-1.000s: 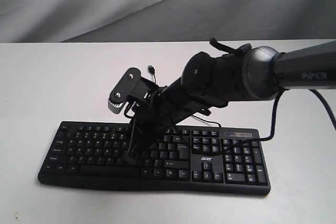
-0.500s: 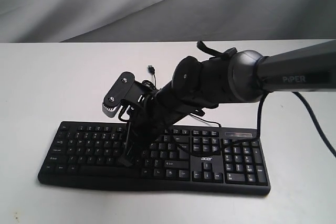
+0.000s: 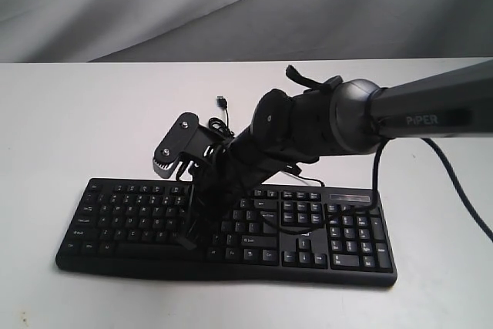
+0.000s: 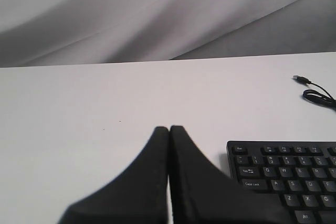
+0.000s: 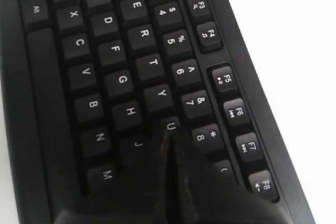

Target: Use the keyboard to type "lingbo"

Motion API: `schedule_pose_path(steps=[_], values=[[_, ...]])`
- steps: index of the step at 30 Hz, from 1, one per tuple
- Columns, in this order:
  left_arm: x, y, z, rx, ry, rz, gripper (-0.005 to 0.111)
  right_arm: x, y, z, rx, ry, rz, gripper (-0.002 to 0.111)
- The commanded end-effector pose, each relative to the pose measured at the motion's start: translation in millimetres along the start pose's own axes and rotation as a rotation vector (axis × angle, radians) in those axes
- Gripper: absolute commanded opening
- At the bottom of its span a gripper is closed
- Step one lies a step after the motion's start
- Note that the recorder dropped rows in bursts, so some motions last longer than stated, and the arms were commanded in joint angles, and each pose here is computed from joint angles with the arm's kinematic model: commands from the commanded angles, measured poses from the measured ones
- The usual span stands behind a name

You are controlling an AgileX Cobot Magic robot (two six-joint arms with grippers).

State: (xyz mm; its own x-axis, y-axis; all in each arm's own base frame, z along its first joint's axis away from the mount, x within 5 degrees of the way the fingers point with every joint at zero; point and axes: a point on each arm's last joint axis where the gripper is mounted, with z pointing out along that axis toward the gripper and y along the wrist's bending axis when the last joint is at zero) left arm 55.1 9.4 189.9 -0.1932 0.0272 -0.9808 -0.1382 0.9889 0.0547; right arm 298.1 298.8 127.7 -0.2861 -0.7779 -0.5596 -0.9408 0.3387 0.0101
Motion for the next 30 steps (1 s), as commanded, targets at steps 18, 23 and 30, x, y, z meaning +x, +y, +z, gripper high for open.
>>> schedule_pose_path(steps=[18,23,30], values=[[2,-0.2,2,0.001,0.014,-0.005,0.001,-12,8,-10,0.010,-0.032,-0.028,0.000],[2,-0.2,2,0.001,0.019,-0.005,0.001,-14,18,-8,-0.029,-0.017,-0.045,0.000],[2,-0.2,2,0.001,0.019,-0.005,0.001,-17,29,-6,-0.048,-0.017,-0.072,0.000]])
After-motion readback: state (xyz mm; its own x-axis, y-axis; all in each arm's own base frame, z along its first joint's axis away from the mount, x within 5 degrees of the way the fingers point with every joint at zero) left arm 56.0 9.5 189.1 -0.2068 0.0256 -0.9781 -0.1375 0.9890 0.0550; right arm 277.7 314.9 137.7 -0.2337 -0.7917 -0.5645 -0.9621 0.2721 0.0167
